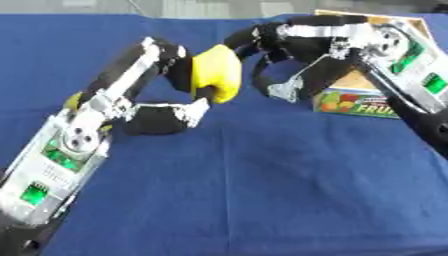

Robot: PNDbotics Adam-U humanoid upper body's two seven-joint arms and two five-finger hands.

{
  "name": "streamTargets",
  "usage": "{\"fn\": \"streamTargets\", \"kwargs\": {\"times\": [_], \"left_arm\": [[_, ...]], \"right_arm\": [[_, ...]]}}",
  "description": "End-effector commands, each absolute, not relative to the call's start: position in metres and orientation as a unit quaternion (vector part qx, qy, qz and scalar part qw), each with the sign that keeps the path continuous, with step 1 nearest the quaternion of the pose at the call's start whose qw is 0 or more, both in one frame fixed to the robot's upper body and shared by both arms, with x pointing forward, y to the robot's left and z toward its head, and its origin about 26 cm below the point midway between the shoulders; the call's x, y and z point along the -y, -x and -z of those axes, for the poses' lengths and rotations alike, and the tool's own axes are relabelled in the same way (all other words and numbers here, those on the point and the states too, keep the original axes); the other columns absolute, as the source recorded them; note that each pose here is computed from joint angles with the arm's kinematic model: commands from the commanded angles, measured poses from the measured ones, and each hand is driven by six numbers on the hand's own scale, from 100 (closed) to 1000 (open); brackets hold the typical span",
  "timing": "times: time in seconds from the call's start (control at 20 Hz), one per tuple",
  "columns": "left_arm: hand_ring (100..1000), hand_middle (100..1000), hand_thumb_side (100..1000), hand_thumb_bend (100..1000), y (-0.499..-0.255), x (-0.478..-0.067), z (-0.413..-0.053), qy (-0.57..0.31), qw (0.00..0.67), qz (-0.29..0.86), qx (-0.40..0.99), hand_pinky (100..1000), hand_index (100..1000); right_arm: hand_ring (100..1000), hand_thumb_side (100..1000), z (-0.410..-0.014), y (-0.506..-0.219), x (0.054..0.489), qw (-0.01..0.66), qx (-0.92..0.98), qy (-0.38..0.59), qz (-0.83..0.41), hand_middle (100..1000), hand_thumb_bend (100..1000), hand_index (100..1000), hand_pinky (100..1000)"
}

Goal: Pick up the objects with one hand, pass them to the other hand, and then place them into the box on the other side of the table.

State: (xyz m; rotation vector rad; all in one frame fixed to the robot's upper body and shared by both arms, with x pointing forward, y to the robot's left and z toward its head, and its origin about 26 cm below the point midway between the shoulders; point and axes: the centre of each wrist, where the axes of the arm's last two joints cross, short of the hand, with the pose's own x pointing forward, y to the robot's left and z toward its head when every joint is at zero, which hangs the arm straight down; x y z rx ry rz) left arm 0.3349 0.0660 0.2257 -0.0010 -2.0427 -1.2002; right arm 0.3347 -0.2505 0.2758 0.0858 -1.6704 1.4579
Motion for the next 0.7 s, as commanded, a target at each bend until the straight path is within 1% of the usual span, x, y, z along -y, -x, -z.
{"fn": "streamTargets", "kwargs": {"times": [0.05, 0.7], "left_arm": [[487, 389, 140, 100, -0.335, -0.063, -0.233, -0.006, 0.362, 0.472, 0.804, 570, 437], [489, 389, 121, 100, -0.347, -0.061, -0.222, -0.044, 0.361, 0.465, 0.807, 571, 440]], "right_arm": [[958, 100, -0.285, -0.333, 0.251, 0.442, 0.676, -0.033, -0.589, 970, 100, 1000, 783], [960, 100, -0.287, -0.321, 0.243, 0.448, 0.654, -0.076, -0.605, 973, 100, 1000, 784]]}}
